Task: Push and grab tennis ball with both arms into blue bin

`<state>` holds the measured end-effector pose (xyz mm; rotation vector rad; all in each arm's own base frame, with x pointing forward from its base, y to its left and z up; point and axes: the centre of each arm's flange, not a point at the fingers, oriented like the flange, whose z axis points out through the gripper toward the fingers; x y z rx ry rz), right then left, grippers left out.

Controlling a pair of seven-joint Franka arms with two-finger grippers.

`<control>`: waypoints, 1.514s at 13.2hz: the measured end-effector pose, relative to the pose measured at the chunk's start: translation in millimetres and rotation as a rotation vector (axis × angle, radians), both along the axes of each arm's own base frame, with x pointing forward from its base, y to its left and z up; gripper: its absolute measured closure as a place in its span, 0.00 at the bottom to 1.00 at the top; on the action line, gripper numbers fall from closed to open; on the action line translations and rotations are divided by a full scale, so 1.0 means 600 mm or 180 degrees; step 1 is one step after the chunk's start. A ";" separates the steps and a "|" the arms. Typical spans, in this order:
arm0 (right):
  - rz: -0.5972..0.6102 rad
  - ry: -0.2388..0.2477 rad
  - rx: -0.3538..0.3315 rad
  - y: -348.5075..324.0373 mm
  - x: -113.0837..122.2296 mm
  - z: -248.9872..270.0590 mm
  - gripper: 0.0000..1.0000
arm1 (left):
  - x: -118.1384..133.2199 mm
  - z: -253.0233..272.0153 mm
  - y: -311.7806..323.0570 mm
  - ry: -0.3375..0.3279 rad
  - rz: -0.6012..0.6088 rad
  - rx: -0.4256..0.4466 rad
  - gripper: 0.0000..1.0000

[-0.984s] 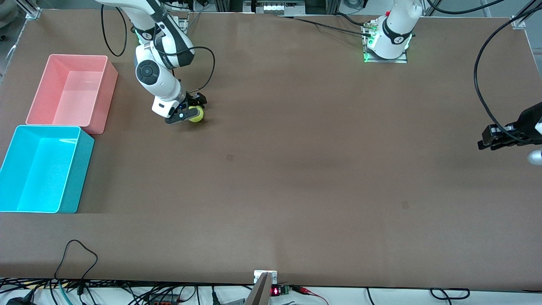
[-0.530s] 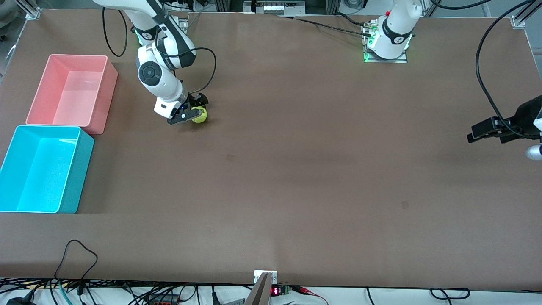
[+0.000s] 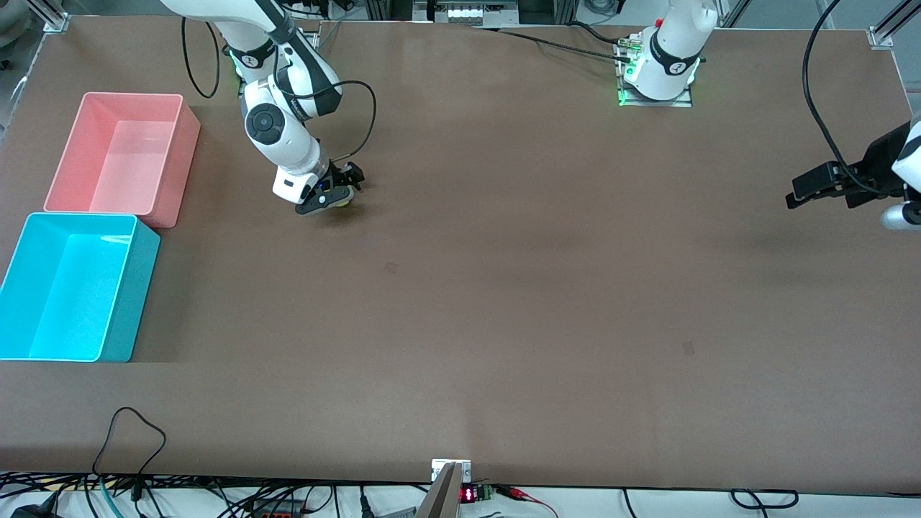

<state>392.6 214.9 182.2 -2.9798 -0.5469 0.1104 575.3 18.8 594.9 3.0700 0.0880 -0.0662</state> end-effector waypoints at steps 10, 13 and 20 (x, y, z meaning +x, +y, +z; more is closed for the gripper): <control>0.0034 0.0143 -0.0050 -0.002 -0.009 -0.008 0.00 | -0.003 -0.010 -0.003 0.0040 -0.0007 0.0083 0.00; 0.0037 0.0143 -0.0050 -0.003 -0.008 -0.008 0.00 | -0.001 -0.010 -0.004 0.0020 -0.0048 0.0131 0.00; 0.0040 0.0136 -0.0049 -0.003 -0.007 -0.007 0.34 | -0.001 -0.009 -0.007 0.0012 -0.0063 0.0131 0.00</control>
